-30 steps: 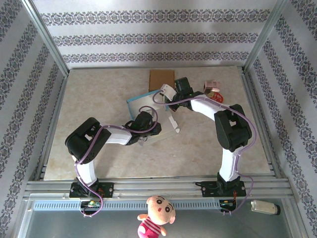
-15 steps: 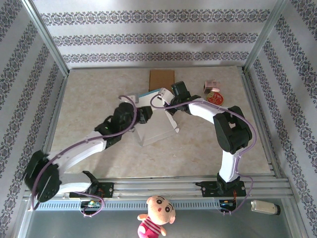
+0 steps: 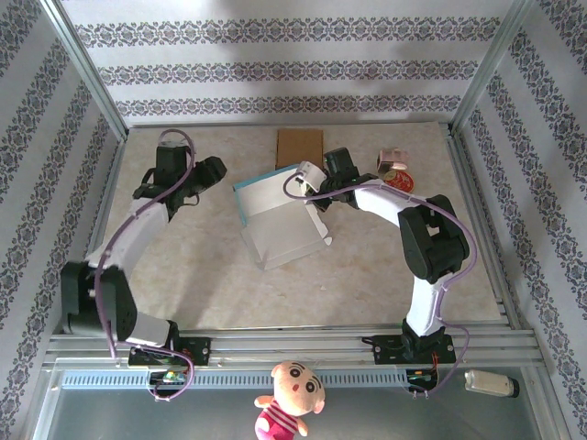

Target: Fold the paper box

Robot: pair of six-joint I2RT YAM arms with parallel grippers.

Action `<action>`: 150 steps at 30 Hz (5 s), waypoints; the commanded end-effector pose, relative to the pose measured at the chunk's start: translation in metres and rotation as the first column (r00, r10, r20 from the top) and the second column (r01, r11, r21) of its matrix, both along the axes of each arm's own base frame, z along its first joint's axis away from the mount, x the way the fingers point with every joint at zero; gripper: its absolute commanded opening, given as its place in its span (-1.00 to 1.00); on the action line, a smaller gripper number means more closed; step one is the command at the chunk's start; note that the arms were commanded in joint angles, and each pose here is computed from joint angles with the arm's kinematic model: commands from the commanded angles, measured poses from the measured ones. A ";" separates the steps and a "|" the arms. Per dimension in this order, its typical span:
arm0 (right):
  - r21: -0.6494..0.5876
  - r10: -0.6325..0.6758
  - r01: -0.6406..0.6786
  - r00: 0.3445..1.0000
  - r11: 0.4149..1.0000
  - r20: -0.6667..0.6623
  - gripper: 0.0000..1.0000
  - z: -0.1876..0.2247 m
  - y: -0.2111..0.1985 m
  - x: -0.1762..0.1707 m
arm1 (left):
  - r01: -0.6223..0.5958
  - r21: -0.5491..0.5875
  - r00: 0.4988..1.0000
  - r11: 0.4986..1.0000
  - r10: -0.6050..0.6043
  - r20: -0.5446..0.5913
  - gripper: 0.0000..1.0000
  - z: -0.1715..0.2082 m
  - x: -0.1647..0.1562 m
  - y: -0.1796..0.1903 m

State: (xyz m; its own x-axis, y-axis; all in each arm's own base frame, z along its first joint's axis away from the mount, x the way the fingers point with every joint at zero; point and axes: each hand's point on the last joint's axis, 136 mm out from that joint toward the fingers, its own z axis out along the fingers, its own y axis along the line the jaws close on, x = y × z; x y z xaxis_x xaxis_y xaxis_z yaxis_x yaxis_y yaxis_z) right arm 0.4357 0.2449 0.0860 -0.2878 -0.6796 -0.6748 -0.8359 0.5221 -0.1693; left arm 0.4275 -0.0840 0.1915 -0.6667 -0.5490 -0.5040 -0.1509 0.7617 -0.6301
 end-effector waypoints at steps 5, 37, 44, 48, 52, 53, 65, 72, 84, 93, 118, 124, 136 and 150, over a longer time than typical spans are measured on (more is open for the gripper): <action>0.051 0.043 -0.044 0.998 0.998 0.037 -0.93 0.022 0.008 0.002 | 0.116 -0.273 0.993 0.955 -0.112 0.028 0.35 0.002 0.021 -0.036; 0.186 0.112 -0.131 0.988 0.974 0.107 -0.54 0.079 -0.006 -0.023 | 0.150 -0.155 0.978 0.976 -0.169 -0.118 -0.18 -0.068 -0.026 -0.060; 0.171 0.079 -0.108 0.982 0.979 0.170 -0.40 0.084 -0.056 0.010 | 0.172 -0.141 0.979 0.975 -0.184 -0.083 -0.18 -0.058 -0.028 -0.065; 0.148 0.113 -0.144 0.973 0.979 0.200 -0.39 0.075 -0.068 0.024 | 0.174 -0.133 0.979 0.976 -0.186 -0.078 -0.18 -0.056 -0.028 -0.066; 0.128 0.196 -0.224 0.960 0.966 0.199 -0.38 0.057 -0.058 0.029 | 0.182 -0.128 0.979 0.975 -0.192 -0.064 -0.19 -0.051 -0.028 -0.069; 0.132 0.212 -0.242 0.956 0.961 0.205 -0.37 0.055 -0.055 0.029 | 0.183 -0.125 0.979 0.975 -0.192 -0.063 -0.19 -0.050 -0.028 -0.069; 0.155 0.370 -0.401 0.908 0.903 0.194 -0.21 0.039 -0.019 0.019 | 0.185 -0.092 0.980 0.979 -0.190 -0.054 -0.19 -0.045 -0.029 -0.067; 0.198 0.432 -0.455 0.889 0.868 0.152 -0.20 0.035 -0.008 0.004 | 0.185 -0.088 0.981 0.979 -0.190 -0.046 -0.19 -0.043 -0.028 -0.067; 0.206 0.420 -0.418 0.907 0.885 0.035 -0.13 0.018 0.010 0.010 | 0.191 -0.078 0.980 0.978 -0.195 -0.047 -0.19 -0.044 -0.029 -0.069; 0.154 0.351 -0.343 0.936 0.927 -0.028 -0.32 -0.001 0.024 0.021 | 0.194 -0.073 0.980 0.978 -0.197 -0.037 -0.19 -0.042 -0.029 -0.069; 0.276 -0.035 -0.026 0.976 0.961 0.214 -1.00 0.100 0.060 -0.009 | -0.015 0.186 0.962 0.982 -0.037 0.270 0.49 0.063 -0.068 -0.006; 0.337 -0.180 0.083 0.946 0.938 0.269 -1.00 0.080 0.058 -0.059 | 0.249 0.209 0.937 0.946 -0.290 0.196 0.48 0.060 -0.085 -0.040; 0.309 -0.155 0.058 0.941 0.949 0.300 -1.00 0.025 0.073 -0.076 | 0.630 0.075 0.775 0.773 -0.618 -0.133 0.47 -0.006 -0.120 -0.086; 0.434 -0.195 0.099 0.964 0.896 0.183 -0.82 0.028 0.080 -0.086 | 0.645 -0.001 0.746 0.764 -0.630 -0.217 0.04 -0.053 -0.102 -0.107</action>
State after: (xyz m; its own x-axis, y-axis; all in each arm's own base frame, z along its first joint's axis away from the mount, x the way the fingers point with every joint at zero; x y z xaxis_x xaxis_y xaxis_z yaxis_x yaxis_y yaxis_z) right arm 0.3539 0.3169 0.1075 -0.1560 -0.3599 -0.9198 -0.7093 0.6889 -0.1493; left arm 0.3205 -0.1829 0.1331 -0.9429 0.0647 -0.3268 0.2530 0.7772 -0.5761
